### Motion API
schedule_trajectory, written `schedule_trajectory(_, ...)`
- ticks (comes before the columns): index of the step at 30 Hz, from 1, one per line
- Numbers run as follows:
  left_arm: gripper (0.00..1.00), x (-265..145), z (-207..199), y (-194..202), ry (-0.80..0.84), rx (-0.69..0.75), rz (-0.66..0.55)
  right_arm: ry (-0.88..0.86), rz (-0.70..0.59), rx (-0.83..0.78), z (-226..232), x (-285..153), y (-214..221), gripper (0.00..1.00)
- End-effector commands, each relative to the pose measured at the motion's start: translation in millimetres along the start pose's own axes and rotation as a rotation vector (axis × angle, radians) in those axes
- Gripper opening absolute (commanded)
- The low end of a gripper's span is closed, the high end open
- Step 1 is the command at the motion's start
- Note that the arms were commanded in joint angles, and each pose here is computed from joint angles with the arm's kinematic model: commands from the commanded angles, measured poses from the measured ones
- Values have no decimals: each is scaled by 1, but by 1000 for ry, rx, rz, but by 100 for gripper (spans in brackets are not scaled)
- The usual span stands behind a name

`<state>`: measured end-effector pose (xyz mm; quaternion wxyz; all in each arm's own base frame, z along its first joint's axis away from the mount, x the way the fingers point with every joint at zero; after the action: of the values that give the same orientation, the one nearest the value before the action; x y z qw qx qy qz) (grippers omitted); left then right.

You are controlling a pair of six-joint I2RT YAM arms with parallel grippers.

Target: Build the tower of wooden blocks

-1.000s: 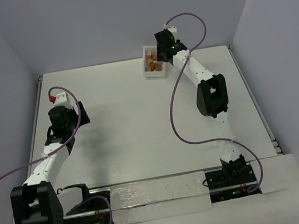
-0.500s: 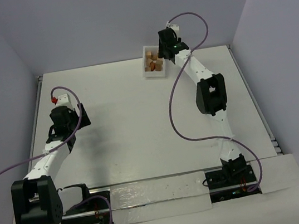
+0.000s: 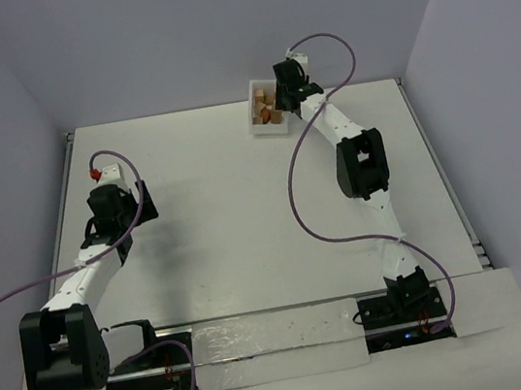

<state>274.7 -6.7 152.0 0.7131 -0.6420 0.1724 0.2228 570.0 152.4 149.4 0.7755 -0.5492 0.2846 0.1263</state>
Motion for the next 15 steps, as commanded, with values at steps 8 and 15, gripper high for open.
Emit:
schedule_trajectory(8, 99, 2, -1, -19, 1, 0, -36, -49, -59, 42, 8, 4, -14, 41)
schedule_trajectory(15, 99, 1, 0, -20, -2, 1, -41, -66, 55, 40, 3, -2, 2, 2)
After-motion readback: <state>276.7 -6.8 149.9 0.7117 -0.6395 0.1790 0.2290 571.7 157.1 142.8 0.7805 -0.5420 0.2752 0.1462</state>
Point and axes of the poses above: each gripper's point midway between its finger pads, its own x axis out along the fingers, its own z axis along the line the jaws close on, y = z × x, the point moved 9 cm from there along -x, back along the fingers, and after that the axes turned 11 degrees about x, right-handed, at the moved point
